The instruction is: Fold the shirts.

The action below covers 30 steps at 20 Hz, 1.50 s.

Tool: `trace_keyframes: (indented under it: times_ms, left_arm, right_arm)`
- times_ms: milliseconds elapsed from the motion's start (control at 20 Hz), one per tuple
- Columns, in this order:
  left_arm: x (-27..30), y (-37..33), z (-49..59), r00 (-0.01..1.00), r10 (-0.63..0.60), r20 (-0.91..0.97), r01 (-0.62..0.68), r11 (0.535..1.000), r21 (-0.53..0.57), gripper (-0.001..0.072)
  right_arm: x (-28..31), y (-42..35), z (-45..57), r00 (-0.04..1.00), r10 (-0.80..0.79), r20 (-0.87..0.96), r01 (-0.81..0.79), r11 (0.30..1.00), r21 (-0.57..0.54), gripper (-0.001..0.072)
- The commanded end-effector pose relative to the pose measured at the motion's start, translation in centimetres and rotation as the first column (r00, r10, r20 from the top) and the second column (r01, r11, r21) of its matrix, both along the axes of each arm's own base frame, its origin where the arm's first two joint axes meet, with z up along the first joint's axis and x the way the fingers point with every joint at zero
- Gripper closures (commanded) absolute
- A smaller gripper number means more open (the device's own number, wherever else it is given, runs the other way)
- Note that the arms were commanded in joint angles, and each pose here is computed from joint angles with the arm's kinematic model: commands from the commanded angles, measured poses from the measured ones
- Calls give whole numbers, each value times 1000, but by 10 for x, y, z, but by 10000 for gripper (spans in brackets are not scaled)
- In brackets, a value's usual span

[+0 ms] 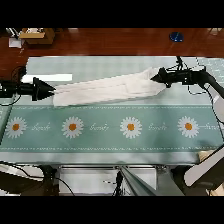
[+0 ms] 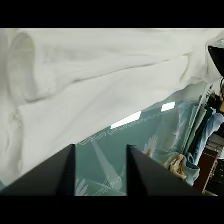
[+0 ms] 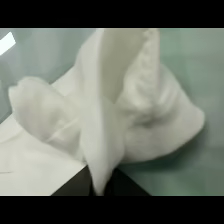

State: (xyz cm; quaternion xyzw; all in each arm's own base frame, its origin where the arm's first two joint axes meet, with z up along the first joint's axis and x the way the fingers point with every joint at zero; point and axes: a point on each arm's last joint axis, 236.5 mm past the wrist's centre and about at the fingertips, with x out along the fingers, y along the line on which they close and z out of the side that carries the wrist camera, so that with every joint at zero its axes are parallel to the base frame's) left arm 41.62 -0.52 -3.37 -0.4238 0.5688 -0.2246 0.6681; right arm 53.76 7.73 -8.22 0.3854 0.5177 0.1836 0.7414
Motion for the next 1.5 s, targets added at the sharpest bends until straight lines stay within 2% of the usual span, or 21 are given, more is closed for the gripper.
trace_keyframes:
  times_ms: [0, 50, 300, 550, 850, 1000, 1200, 1450]
  left_arm:
    - [-3, -9, 5, 1000, -24, -4, 23, 999, -27, 581]
    - [-4, -16, 9, 999, -41, -2, 41, 998, -48, 688]
    - [-3, -76, 25, 988, -146, 41, 150, 982, -114, 687]
    - [-14, -182, 47, 944, -304, 128, 324, 927, -188, 688]
    - [-54, -302, 35, 881, -452, 141, 469, 874, -126, 687]
    - [-70, -353, 33, 874, -461, 156, 480, 868, -125, 687]
    - [-76, -404, 38, 899, -397, 183, 426, 890, -161, 686]
    - [-93, -444, 3, 920, -370, 130, 383, 918, -101, 686]
  right_arm:
    - [-5, 15, 36, 994, 81, 68, -81, 997, 8, 686]
    - [-8, 14, 51, 991, 98, 89, -97, 995, -7, 686]
    - [-35, 9, 132, 969, 175, 177, -153, 980, -126, 686]
    - [-73, 4, 183, 962, 213, 169, -175, 960, -217, 686]
    - [-110, -2, 223, 964, 215, 159, -164, 945, -284, 687]
    - [-128, 1, 241, 960, 228, 165, -170, 936, -308, 686]
    - [-157, 13, 259, 951, 269, 155, -202, 915, -348, 686]
    - [-187, 22, 293, 950, 246, 190, -169, 921, -350, 687]
